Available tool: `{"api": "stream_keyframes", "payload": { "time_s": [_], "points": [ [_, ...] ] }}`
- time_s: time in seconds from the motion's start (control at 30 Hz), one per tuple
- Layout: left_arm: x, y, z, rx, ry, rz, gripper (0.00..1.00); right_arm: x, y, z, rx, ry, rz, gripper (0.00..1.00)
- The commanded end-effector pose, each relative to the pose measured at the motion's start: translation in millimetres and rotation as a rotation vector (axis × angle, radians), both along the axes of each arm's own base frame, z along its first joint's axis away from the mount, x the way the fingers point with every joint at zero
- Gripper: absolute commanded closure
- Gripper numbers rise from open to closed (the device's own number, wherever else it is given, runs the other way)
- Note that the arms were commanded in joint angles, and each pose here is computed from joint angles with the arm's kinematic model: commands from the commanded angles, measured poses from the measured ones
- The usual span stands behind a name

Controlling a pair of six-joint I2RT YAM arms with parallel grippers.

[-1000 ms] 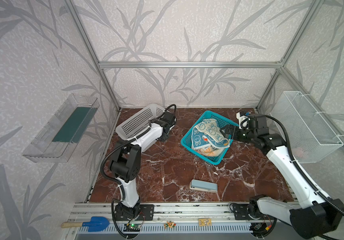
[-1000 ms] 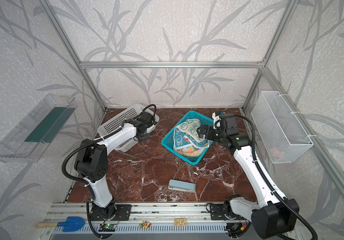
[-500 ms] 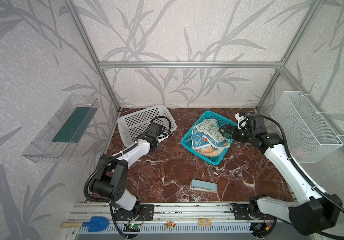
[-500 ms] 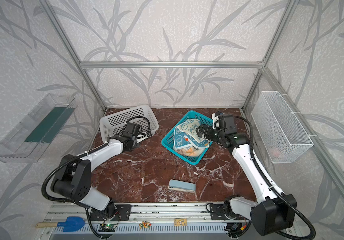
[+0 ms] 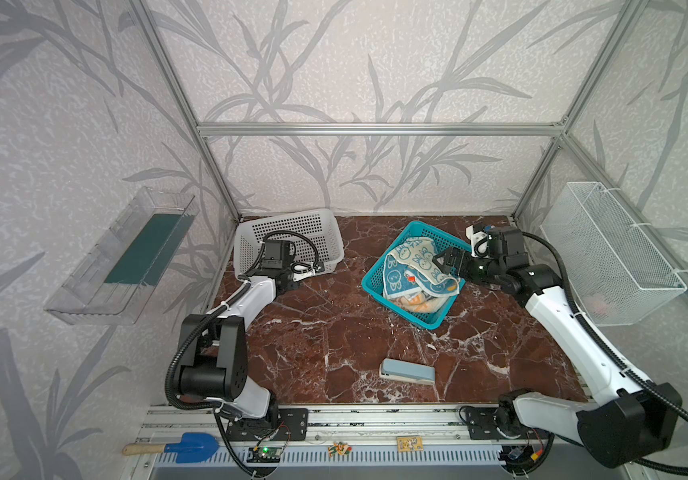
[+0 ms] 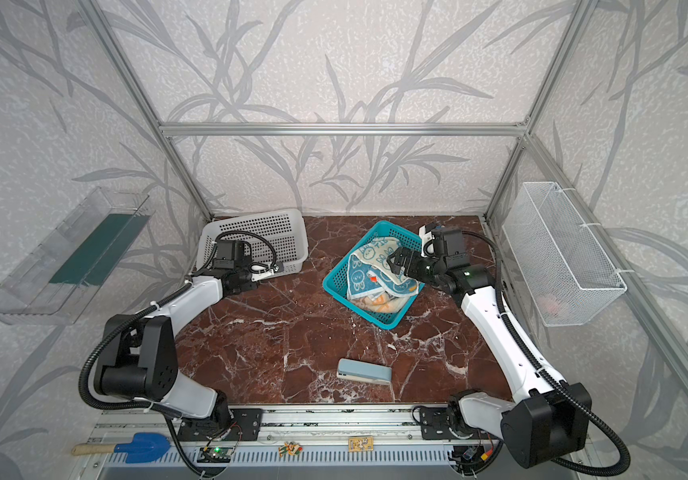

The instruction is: Fold and stack the towels

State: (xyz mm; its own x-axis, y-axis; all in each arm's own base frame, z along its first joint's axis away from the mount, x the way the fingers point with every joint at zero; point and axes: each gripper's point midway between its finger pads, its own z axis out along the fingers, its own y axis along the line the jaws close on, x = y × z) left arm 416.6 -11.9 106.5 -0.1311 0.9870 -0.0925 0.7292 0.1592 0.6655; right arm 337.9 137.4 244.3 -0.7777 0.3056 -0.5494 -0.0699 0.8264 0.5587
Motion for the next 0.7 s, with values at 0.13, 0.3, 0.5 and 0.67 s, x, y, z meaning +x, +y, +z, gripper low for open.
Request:
{"api": "stream_keyframes", "payload": {
  "time_s": [0.13, 0.3, 0.5, 0.67],
  "points": [
    [24, -2, 21, 0.071, -0.1, -0.113, 0.85, 3, 6, -15, 0.011, 0.02, 0.023, 0.01],
    [20, 1, 36, 0.042, -0.145, -0.076, 0.6, 7, 12, -13, 0.03, 0.017, 0.037, 0.01],
    [17, -6, 79, -0.058, -0.286, -0.025, 0.01, 8, 21, -1, -0.032, -0.003, 0.067, 0.01],
    [4, -30, 133, -0.283, -0.406, 0.036, 0.01, 15, 49, 10, -0.115, -0.021, 0.121, 0.01]
  ]
}}
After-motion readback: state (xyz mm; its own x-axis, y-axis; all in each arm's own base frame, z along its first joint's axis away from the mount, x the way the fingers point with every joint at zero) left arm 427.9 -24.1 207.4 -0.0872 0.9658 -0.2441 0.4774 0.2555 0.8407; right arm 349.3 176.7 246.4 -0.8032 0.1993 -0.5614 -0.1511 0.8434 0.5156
